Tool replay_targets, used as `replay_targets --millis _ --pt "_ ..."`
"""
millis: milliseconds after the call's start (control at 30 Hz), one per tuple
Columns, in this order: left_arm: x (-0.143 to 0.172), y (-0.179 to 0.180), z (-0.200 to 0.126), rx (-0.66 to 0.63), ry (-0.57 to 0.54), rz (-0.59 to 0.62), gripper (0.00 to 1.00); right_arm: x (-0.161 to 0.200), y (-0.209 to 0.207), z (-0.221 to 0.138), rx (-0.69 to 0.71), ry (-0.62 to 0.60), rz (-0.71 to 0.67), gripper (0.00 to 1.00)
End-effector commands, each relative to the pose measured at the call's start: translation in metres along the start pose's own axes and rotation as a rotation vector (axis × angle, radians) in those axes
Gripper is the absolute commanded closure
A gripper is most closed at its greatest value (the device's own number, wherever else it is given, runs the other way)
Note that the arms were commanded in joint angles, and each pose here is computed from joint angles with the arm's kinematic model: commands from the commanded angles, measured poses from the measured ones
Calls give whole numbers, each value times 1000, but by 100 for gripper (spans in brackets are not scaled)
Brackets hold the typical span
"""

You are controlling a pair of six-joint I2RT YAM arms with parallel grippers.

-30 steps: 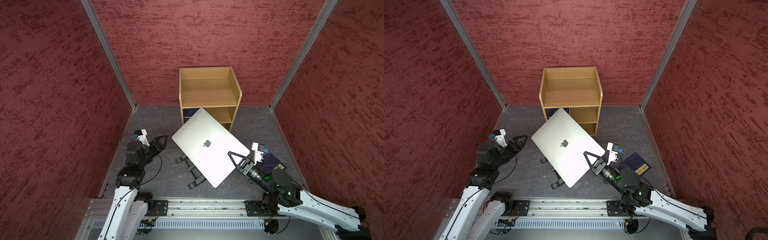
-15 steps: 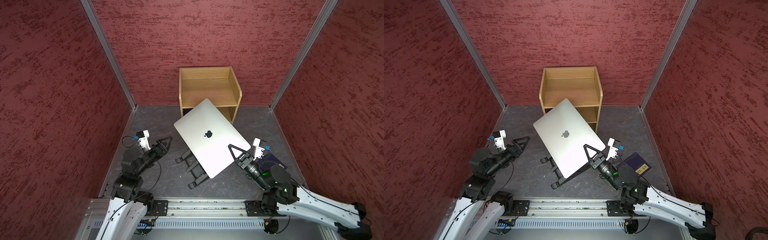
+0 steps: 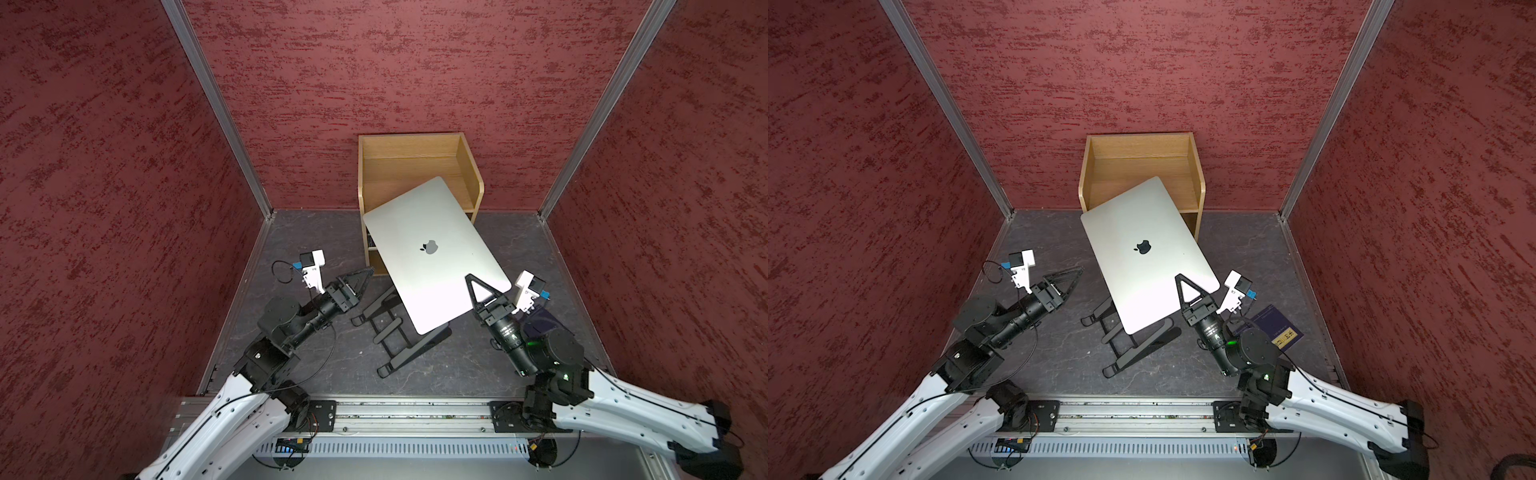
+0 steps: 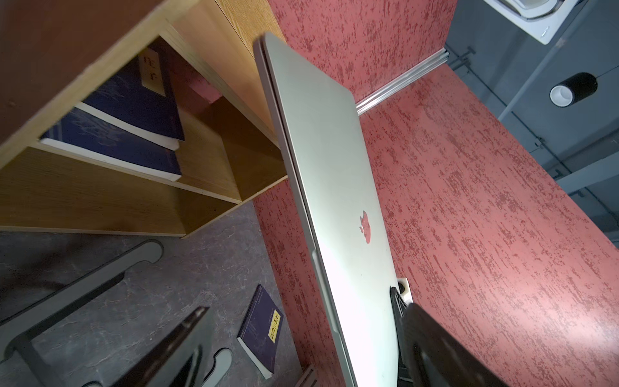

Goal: Close the laptop lid and set it aside
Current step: Place the laptop on the shelf.

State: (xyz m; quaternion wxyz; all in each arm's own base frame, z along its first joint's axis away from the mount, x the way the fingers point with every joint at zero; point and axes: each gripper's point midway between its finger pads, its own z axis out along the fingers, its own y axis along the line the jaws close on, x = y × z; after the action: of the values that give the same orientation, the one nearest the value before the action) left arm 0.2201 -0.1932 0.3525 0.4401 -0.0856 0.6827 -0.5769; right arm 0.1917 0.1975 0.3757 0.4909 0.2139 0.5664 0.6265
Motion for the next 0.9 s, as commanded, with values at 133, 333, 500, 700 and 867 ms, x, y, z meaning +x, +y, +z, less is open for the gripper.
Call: replay_targets --millis 133,333,500,700,867 --pt "-6 -39 31 87 -49 85 9 -55 94 14 -227 -216 216 100" --pt "-9 -37 46 61 -59 80 9 -56 111 37 -237 -283 172 100" --pt "-14 -40 51 48 -65 78 9 -57 113 56 -202 -325 149 100" --pt "-27 -41 52 22 -111 62 9 -62 96 85 -133 -363 174 100" --pt "-43 -38 49 -30 -153 58 9 -68 75 105 -88 -388 212 100"
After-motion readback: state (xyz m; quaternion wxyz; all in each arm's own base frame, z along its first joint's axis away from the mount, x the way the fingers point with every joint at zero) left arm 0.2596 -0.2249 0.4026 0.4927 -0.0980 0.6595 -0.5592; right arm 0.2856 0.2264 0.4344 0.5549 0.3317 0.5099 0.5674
